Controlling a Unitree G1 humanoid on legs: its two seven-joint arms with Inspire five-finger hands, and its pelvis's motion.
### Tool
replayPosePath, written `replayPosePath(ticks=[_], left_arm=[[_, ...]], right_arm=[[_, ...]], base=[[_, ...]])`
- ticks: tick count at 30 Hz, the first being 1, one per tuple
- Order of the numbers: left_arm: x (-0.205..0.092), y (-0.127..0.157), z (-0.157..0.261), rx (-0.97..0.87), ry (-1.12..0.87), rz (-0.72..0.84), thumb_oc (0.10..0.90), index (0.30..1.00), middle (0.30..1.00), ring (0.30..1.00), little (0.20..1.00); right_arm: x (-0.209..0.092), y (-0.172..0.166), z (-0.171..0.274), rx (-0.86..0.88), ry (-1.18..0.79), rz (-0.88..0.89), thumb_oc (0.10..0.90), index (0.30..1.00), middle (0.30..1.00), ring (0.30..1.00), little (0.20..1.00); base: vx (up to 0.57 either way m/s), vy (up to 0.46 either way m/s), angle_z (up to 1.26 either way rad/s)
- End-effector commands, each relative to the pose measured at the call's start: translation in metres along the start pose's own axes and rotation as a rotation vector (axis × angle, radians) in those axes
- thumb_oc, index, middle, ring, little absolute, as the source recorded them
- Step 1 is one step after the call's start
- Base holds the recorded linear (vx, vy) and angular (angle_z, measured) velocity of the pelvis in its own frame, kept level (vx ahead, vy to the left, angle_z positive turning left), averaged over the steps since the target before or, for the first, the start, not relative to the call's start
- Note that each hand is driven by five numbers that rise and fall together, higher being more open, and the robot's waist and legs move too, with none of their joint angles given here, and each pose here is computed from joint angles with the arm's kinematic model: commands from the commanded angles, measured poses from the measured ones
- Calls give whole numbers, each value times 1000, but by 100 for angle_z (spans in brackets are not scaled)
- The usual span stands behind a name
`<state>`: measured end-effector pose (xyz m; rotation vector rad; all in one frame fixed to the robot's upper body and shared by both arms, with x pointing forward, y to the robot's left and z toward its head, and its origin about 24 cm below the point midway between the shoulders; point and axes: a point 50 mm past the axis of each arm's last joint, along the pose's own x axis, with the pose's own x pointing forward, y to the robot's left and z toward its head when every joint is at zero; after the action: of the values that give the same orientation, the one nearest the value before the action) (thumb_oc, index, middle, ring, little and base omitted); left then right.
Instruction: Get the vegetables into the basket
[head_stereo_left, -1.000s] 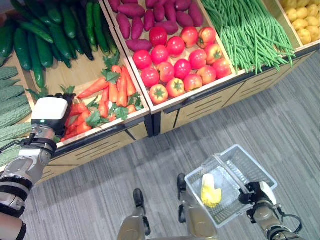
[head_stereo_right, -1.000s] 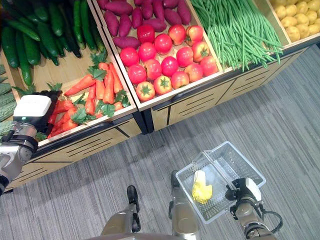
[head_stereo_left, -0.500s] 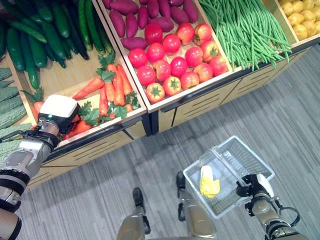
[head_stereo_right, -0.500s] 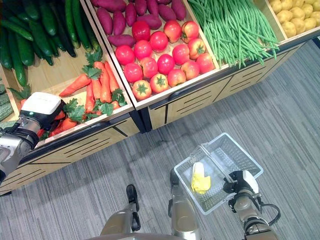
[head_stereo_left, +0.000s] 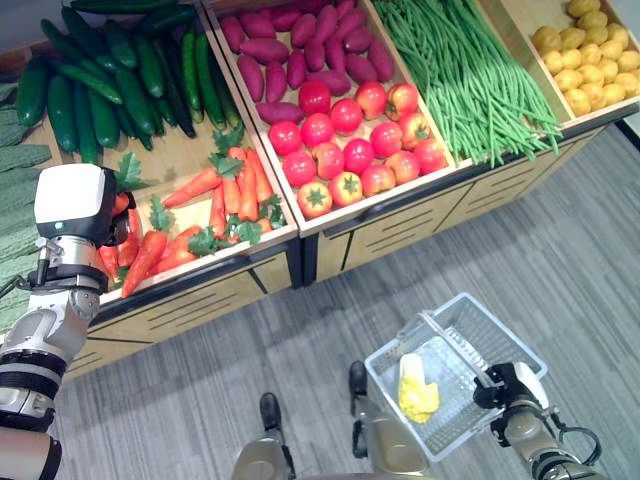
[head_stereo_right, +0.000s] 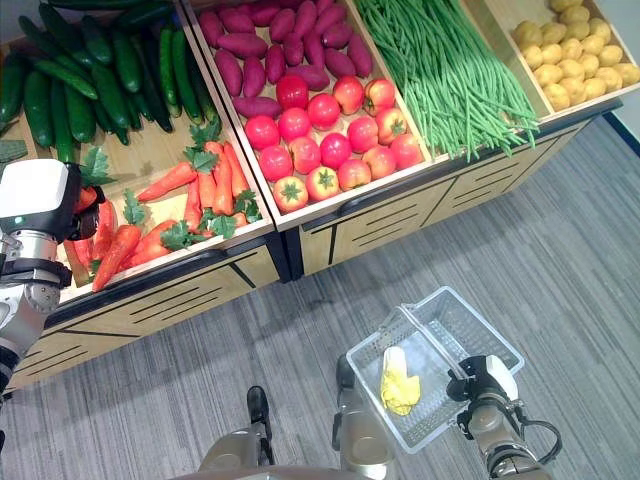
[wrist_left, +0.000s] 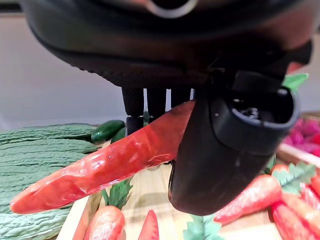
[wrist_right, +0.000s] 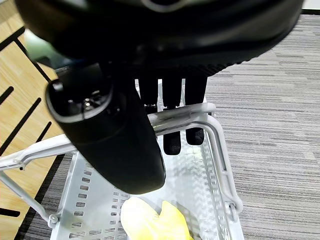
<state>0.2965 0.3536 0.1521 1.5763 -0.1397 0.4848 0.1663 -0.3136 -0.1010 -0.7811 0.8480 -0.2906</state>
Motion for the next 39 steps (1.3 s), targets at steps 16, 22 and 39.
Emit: replayPosePath(ticks=[16,22,39], left_arm=[[16,48,3,92,-182,60,400,300,300,300,300],[11,42,12,76,-231,19,400,300,300,300,300],[5,76,26,95,-364,71,400,300,300,300,300]], right_arm=[[1,-36,-17,-34,1,-132,400,300,300,300,300],[2,-40,-15,-22,-3,-149,400,300,300,300,300],[-4,-41,-39,21,109,-170,400,300,300,300,300]], base=[[7,4,-3],[10,23,-10],[-139,128,-53]])
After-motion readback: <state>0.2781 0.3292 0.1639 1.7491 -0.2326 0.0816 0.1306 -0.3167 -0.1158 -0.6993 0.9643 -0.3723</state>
